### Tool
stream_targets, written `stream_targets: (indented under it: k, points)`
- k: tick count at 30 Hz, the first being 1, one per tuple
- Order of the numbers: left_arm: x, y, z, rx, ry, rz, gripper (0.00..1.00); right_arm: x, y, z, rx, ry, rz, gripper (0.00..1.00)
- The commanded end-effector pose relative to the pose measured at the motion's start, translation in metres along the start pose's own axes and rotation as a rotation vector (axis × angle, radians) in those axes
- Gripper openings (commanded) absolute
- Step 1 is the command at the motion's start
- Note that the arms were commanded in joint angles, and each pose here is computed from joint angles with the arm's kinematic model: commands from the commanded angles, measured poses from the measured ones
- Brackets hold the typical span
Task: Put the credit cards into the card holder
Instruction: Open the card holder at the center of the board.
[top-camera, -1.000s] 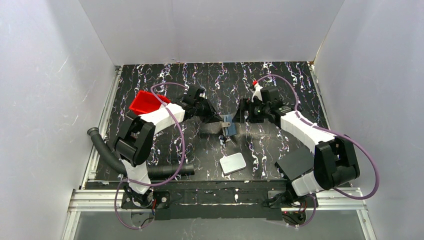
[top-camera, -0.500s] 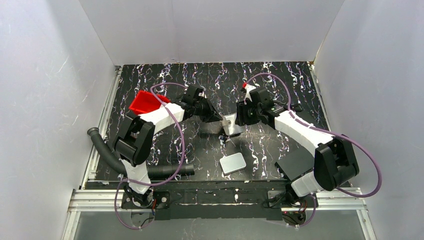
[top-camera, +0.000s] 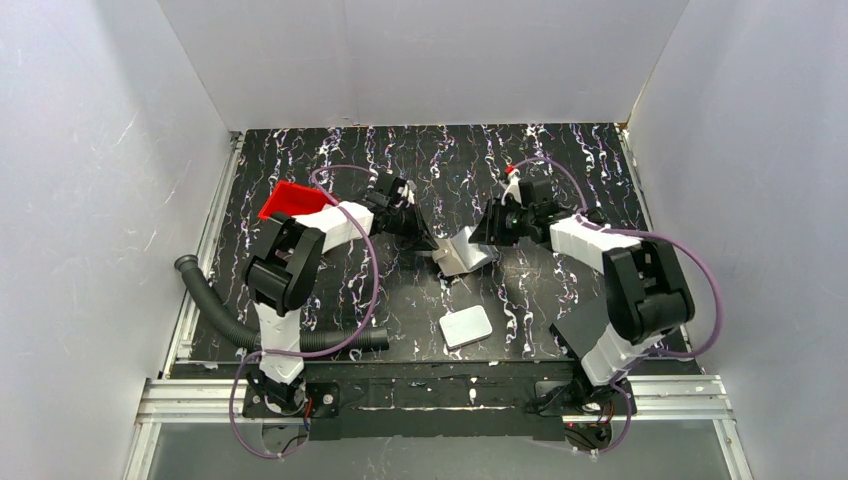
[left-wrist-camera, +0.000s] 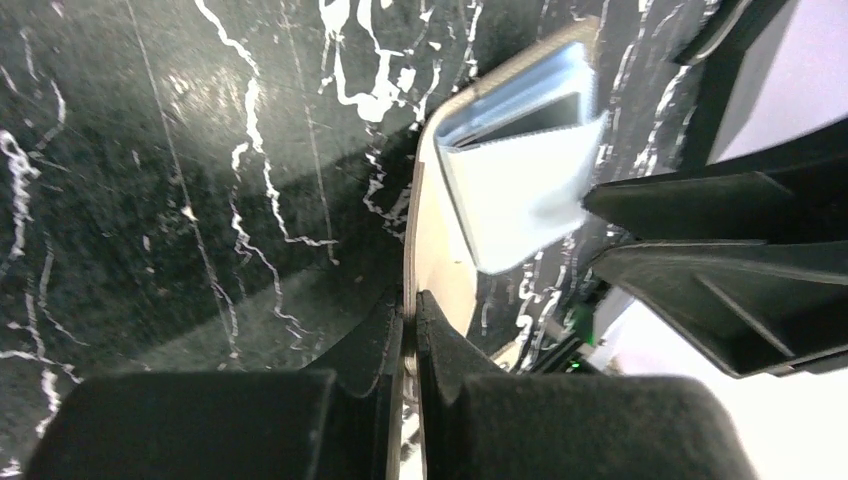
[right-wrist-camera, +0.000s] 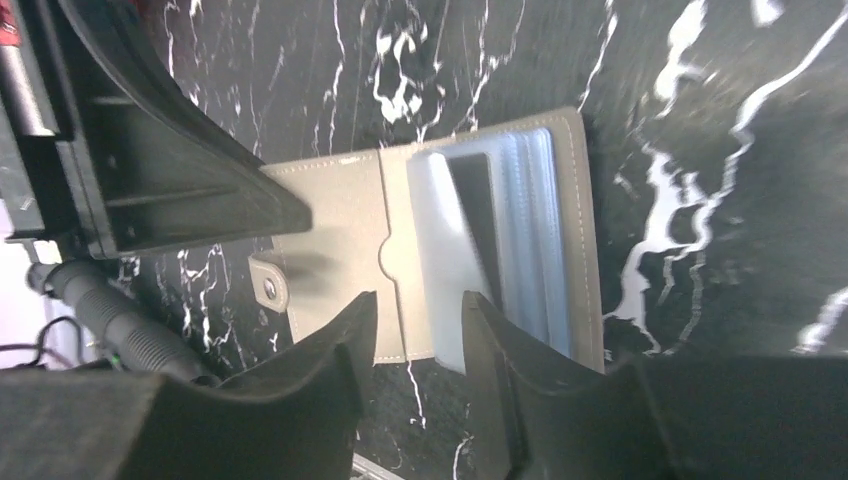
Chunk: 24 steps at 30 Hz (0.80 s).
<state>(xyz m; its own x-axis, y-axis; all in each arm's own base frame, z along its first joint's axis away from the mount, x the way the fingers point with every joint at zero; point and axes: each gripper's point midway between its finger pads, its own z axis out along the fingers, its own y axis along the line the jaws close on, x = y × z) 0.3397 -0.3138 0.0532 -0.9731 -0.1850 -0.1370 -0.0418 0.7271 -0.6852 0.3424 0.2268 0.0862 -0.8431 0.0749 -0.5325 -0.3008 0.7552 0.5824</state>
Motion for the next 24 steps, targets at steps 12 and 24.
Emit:
stream_targets:
  k: [12, 24]
  points:
    - [-0.003, 0.022, -0.002, -0.107, 0.051, 0.166, 0.00, 0.007, -0.011, 0.007, -0.091, 0.051, -0.002, 0.66]
    - [-0.001, 0.024, 0.004, -0.095, 0.063, 0.148, 0.00, 0.013, 0.024, 0.011, -0.288, 0.072, 0.064, 0.55]
